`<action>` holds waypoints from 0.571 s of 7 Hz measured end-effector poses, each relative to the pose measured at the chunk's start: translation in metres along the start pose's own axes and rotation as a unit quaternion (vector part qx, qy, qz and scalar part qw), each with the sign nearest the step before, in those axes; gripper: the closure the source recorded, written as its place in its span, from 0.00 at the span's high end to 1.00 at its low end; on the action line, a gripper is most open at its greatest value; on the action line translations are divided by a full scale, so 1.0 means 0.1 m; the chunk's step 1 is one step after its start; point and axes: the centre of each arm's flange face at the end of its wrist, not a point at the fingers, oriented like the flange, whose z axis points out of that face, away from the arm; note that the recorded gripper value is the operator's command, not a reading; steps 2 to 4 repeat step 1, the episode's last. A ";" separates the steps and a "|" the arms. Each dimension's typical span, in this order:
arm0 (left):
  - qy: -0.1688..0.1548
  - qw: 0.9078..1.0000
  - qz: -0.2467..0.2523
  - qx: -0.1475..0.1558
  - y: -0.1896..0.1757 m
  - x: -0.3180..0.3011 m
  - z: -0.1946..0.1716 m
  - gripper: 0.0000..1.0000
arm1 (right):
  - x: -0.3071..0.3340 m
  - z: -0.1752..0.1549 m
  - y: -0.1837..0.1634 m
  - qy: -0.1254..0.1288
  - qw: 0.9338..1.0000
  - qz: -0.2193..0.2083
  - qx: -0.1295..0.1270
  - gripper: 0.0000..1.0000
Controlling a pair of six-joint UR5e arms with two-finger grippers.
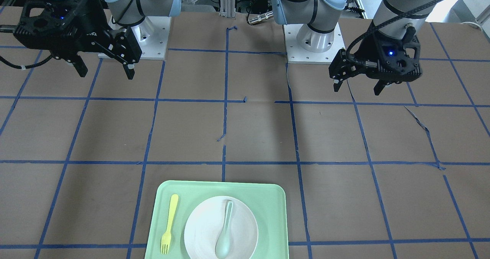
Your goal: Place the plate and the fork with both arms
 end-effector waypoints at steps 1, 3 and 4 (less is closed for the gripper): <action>0.002 1.000 0.000 -0.008 0.05 0.01 -0.06 1.00 | -0.01 0.02 0.00 -0.001 1.000 0.002 -0.002 1.00; 0.002 1.000 0.000 -0.008 0.05 0.01 -0.06 1.00 | -0.01 0.02 0.00 -0.001 1.000 0.002 -0.002 1.00; 0.002 1.000 0.000 -0.008 0.05 0.01 -0.06 1.00 | -0.01 0.02 0.00 -0.001 1.000 0.002 -0.002 1.00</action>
